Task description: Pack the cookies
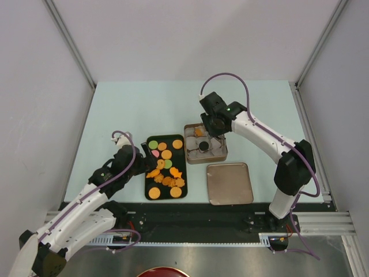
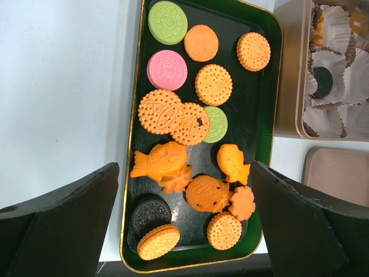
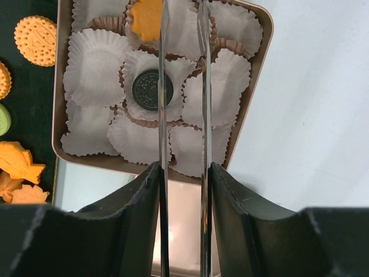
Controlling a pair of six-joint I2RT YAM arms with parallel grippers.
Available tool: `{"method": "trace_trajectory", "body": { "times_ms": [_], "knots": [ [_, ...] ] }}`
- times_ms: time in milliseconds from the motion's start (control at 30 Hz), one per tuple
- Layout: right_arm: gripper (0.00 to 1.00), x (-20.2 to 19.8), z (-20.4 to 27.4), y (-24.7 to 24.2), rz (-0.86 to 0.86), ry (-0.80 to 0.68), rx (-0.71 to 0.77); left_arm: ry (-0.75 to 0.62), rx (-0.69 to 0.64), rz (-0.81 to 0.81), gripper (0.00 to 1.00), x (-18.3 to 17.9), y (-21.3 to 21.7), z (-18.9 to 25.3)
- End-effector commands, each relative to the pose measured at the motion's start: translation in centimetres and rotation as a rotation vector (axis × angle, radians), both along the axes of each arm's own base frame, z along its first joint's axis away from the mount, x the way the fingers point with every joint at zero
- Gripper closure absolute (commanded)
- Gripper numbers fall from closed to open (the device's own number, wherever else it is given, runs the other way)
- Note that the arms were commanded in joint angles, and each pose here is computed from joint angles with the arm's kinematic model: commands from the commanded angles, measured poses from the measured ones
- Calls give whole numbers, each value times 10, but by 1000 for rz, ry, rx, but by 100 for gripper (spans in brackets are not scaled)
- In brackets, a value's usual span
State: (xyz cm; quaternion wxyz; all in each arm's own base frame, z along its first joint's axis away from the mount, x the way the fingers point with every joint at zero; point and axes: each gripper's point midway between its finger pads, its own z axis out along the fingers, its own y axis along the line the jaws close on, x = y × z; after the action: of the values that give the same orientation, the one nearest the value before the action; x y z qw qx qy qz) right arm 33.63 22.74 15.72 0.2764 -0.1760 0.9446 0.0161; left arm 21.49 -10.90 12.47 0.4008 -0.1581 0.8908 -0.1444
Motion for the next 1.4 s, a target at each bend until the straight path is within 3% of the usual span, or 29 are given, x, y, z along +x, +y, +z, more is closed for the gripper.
{"method": "trace_trajectory", "body": {
  "times_ms": [0, 367, 533, 867, 1067, 1367],
  "knots": [
    [58, 3, 34, 4, 1, -88, 64, -23, -25, 13, 0, 2, 0, 5],
    [64, -16, 32, 46, 104, -60, 110, -25, -27, 15, 0, 2, 0, 7],
    [57, -39, 56, 85, 216, -107, 161, -30, -19, 23, 0, 2, 3, 9],
    [51, -72, 53, 124, 352, -107, 111, -31, -15, 43, 0, 2, 6, 15],
    [47, -68, 22, 125, 362, -48, 14, -33, -16, 45, 0, 1, 8, 15],
    [44, -53, 17, 131, 386, -45, -74, -30, -20, 47, 0, -1, 8, 11]
  ]
}}
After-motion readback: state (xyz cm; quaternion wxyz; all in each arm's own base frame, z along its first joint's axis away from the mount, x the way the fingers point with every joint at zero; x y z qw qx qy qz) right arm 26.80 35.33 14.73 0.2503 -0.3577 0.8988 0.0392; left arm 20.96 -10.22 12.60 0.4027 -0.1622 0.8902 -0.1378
